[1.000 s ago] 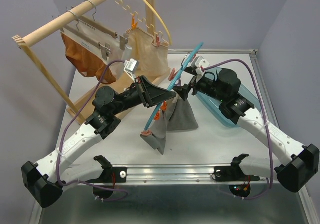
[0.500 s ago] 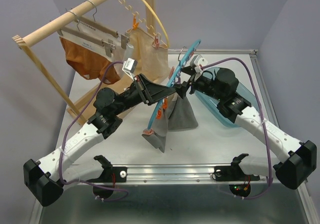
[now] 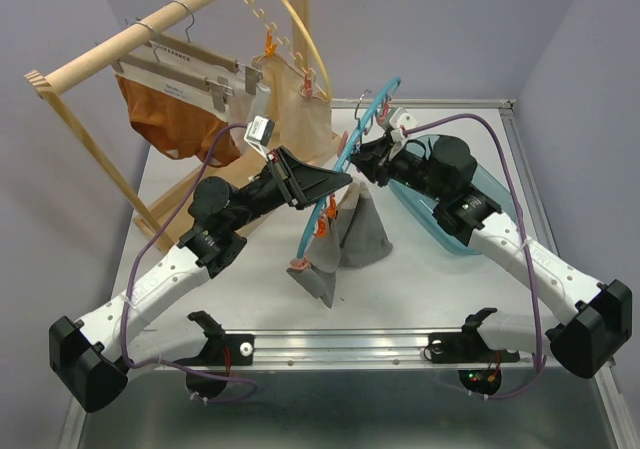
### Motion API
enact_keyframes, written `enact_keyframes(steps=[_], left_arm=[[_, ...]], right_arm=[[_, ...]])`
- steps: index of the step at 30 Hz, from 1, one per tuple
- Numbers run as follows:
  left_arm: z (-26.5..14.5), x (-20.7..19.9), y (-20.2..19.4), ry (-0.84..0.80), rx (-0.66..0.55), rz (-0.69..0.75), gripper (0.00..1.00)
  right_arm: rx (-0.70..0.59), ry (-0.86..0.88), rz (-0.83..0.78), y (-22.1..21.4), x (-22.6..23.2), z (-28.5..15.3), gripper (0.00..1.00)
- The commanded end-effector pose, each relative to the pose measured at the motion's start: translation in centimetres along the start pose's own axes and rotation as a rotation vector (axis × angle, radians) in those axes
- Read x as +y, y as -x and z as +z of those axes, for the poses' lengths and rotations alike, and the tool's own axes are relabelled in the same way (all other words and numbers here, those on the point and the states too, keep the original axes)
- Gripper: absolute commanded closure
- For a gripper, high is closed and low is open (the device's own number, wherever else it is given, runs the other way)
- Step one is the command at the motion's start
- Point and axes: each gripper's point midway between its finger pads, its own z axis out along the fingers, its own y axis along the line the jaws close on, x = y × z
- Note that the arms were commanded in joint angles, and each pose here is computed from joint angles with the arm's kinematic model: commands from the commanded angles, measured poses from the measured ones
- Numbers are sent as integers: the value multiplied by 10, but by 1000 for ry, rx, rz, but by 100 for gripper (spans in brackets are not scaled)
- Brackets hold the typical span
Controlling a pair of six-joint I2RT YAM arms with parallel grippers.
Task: Remove the underwear clipped to the hanger
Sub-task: Remove the underwear from the hanger.
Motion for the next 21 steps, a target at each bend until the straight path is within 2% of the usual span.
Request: enact_keyframes(steps=[1,2,3,6,7,9,11,21], left_arm=[[-6,-42,7,-155,-44,76,100],[-8,-43,7,-158,-48,80,100],[-8,-42,8,-155,-54,88,100],[-9,-39,8,-148,-63,93,100],[-9,-38,8,-146,-64,100,100],[-9,-35,8,-139,-68,105,100],[-9,-33,9,-134,-70,117,100],[-10,-31,9,-125,-76,165,100]], right_arm=[[-122,-22,-42,49,-3,-3,77],[-124,-22,-46,49,-3,-5,76],[-126,-18,-51,49,-1,-8,63],[-132,7,-74,49,5,-15,44],[-125,14,-78,43,8,-17,29],[-127,37,-100,43,14,-26,19],[-107,61,-108,36,19,-34,2],[26,297,-221,-6,61,-73,0]])
